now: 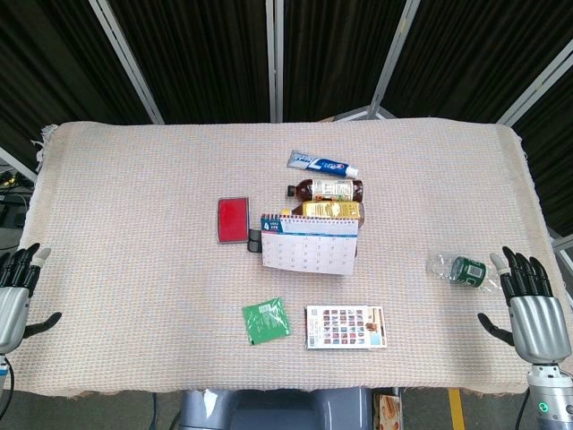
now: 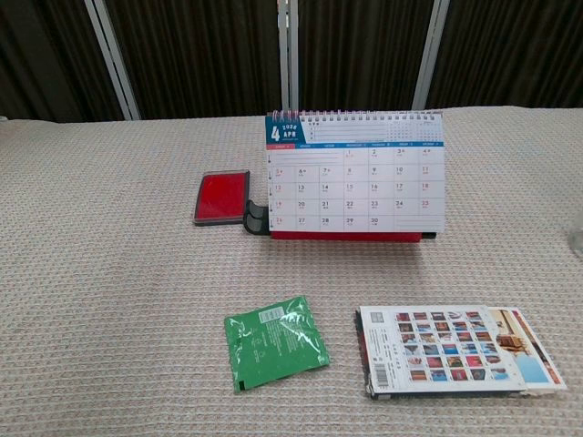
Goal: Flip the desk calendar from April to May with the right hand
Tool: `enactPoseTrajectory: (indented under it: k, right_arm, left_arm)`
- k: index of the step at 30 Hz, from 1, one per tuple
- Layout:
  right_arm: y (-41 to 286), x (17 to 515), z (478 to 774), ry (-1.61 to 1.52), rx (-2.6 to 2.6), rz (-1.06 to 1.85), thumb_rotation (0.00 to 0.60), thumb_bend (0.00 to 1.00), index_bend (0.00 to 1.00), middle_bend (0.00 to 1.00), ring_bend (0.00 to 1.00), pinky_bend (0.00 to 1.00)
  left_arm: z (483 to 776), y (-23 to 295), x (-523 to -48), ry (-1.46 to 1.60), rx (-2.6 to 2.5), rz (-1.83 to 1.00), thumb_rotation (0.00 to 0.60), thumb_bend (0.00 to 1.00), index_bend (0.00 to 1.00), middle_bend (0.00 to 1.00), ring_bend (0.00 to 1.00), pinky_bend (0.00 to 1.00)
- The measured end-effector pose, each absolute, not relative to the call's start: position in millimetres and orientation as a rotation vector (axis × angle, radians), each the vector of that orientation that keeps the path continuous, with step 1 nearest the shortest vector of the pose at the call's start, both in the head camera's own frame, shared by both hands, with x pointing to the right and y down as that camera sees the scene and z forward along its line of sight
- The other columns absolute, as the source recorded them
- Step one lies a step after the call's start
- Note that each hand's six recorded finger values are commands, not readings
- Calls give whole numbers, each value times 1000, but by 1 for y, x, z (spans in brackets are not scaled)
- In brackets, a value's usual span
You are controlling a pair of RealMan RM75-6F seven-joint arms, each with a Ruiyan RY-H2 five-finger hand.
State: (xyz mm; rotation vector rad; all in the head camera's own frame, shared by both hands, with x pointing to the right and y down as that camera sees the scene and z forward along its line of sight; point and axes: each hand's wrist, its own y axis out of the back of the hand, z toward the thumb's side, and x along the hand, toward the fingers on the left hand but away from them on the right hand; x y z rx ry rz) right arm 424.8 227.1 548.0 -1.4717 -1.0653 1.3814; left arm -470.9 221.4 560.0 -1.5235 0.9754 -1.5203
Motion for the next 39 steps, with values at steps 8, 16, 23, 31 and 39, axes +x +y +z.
enactPoseTrajectory:
  k: [8,16,23,31,39]
  right_arm:
    - [228,424,550,-1059,-1482,1389,600,88,0,0,0,0]
    - [231,420,555,-1046,-1516,1399,600,88,0,0,0,0]
    - [233,414,560,-1040,-1555,1407,600,88,0,0,0,0]
    - [228,388,568,-1073,-1657,1390,600,304,133,761,711,635]
    - [221,339,617,-1174,-1967,1492,600,525,124,872,818,713]
  left_arm:
    - [560,222,-470,975,-1531,-1517,600,100,0,0,0,0]
    - [558,222,-471,982,-1535,-1510,600,100,0,0,0,0]
    - [558,221,-471,985,-1540,-1513,600,100,0,0,0,0]
    - [550,218,-473,1031,-1522,-1491,600,104,0,0,0,0]
    - [544,216,-472,1065,-1509,-1453,600,106,0,0,0,0]
